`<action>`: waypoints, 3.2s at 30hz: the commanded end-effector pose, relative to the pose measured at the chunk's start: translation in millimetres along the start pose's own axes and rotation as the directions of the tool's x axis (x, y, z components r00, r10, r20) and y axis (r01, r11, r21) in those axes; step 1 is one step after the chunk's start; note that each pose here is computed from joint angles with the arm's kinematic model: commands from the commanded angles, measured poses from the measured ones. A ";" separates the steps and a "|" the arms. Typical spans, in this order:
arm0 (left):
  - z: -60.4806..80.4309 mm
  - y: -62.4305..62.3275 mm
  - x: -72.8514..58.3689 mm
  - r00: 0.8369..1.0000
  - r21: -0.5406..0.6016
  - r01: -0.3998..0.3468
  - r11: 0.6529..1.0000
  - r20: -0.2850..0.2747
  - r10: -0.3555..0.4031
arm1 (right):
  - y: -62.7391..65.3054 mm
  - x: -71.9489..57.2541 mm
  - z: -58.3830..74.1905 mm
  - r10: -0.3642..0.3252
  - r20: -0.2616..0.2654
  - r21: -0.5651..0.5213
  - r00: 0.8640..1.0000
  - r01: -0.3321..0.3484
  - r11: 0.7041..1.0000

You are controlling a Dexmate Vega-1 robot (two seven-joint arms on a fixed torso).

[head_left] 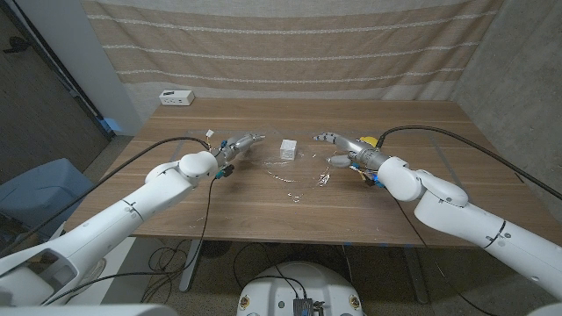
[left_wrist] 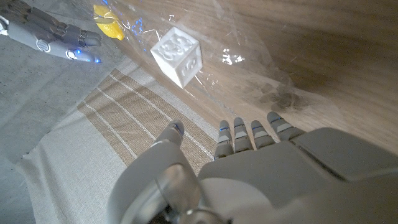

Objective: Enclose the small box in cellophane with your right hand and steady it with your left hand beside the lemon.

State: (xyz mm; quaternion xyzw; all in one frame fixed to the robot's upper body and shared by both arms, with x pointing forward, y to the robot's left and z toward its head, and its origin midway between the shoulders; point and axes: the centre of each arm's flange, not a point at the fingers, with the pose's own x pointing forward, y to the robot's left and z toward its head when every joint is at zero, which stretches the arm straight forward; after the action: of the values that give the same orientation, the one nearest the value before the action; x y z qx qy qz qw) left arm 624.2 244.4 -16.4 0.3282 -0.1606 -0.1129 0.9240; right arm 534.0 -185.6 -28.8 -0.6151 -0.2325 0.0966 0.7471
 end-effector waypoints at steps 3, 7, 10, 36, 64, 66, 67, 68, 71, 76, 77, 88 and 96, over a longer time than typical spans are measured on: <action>1.1 -1.1 8.2 1.000 -0.022 0.015 1.000 0.012 -0.015 | 15.5 -9.8 -12.3 0.088 -0.203 -0.377 0.975 -0.161 0.912; 0.7 -1.6 7.1 1.000 -0.031 0.016 0.999 0.012 -0.015 | 26.8 -8.4 -13.3 0.069 -0.174 -0.410 0.982 -0.136 0.902; 0.4 -1.9 5.5 1.000 -0.035 0.014 0.999 0.012 -0.014 | 34.4 -8.8 -14.3 0.030 -0.106 -0.393 0.994 -0.070 0.917; -6.2 -3.9 -3.3 1.000 -0.085 0.019 0.996 0.005 -0.018 | 91.4 4.2 32.6 -0.316 0.334 -0.168 0.888 0.386 0.907; -15.3 -1.9 -20.6 1.000 -0.104 0.003 0.995 -0.002 -0.003 | 55.1 48.5 49.5 -0.590 0.187 0.151 0.786 0.570 0.808; -15.5 -2.1 -21.8 1.000 -0.107 -0.001 0.994 -0.001 0.001 | 53.1 51.9 49.5 -0.595 0.177 0.157 0.784 0.575 0.803; -15.5 -2.2 -22.2 1.000 -0.110 -0.003 0.994 -0.001 0.003 | 51.8 53.9 49.8 -0.598 0.169 0.160 0.784 0.576 0.801; -15.5 -2.3 -22.6 1.000 -0.112 -0.006 0.994 0.000 0.006 | 50.5 55.8 50.2 -0.602 0.163 0.164 0.781 0.581 0.797; -15.4 -2.8 -23.1 1.000 -0.116 -0.007 0.993 0.001 0.007 | 46.7 61.5 52.7 -0.618 0.144 0.168 0.773 0.596 0.785; -14.0 -4.4 -22.8 1.000 -0.116 0.000 0.993 0.004 0.001 | 41.3 73.2 56.8 -0.632 0.125 0.181 0.765 0.609 0.773; -13.9 -4.5 -22.6 1.000 -0.119 0.003 0.993 0.005 -0.002 | 39.9 75.6 58.2 -0.630 0.119 0.182 0.767 0.607 0.774; -15.3 -4.5 -22.0 1.000 -0.128 0.002 0.992 0.004 -0.002 | 26.3 96.1 76.0 -0.649 0.082 0.220 0.756 0.621 0.752; -18.1 -3.3 -21.0 1.000 -0.137 0.009 0.991 0.018 -0.007 | 17.8 117.8 89.0 -0.644 0.068 0.229 0.762 0.617 0.753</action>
State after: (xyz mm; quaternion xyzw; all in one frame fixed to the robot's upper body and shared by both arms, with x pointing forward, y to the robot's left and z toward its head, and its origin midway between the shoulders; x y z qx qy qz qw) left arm 609.1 256.1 -34.7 0.2692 -0.1556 -0.1250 0.9422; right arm 585.3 -75.1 -25.7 -0.4259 -0.4772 -0.0912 0.7633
